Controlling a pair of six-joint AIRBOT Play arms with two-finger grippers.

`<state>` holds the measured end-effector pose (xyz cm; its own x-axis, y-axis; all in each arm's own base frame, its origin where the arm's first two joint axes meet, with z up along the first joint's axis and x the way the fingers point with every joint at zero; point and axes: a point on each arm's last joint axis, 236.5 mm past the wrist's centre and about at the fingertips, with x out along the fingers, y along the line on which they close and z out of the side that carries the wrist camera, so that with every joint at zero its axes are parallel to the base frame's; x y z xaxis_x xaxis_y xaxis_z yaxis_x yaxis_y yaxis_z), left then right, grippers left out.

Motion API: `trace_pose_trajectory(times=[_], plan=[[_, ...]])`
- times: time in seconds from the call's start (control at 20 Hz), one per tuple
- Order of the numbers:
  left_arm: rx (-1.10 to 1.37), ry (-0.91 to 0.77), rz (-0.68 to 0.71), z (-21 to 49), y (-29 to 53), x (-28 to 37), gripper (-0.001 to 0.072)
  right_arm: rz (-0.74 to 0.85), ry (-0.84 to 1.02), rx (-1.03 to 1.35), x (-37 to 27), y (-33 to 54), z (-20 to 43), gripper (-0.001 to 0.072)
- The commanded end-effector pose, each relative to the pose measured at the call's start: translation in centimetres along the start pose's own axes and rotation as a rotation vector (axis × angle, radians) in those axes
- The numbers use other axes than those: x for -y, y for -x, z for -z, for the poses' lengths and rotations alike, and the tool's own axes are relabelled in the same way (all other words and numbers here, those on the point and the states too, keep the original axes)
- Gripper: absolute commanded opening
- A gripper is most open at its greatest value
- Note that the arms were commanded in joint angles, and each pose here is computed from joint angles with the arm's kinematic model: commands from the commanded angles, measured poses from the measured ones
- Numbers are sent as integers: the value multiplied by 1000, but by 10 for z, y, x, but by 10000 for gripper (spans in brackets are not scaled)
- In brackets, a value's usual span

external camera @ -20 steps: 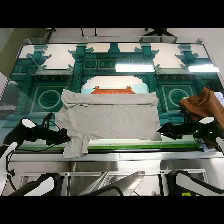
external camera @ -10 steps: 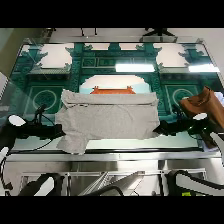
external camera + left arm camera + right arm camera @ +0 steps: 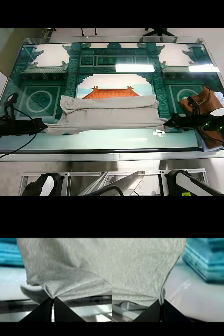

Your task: Fold the shirts.

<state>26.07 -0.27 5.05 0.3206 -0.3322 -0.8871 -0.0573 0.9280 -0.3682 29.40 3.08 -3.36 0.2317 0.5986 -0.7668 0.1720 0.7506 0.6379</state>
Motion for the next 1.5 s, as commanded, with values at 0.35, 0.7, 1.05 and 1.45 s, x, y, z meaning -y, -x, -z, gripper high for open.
trace_pose_trajectory(times=[0.35, 0.7, 1.05, 1.45], plan=[[-152, -128, 45, -110, -76, 0, 9, -108, 139, 311, -69, -17, -122, 17], [-267, -97, 66, -139, -157, -27, 9, -15, 100, 270, -19, -81, -143, 18], [-245, -158, 86, -175, -140, -12, 677, 81, 194, 238, -6, -49, -152, 594], [-181, -109, 82, -203, -100, 3, 668, -62, 69, 111, -12, -101, -131, 621]])
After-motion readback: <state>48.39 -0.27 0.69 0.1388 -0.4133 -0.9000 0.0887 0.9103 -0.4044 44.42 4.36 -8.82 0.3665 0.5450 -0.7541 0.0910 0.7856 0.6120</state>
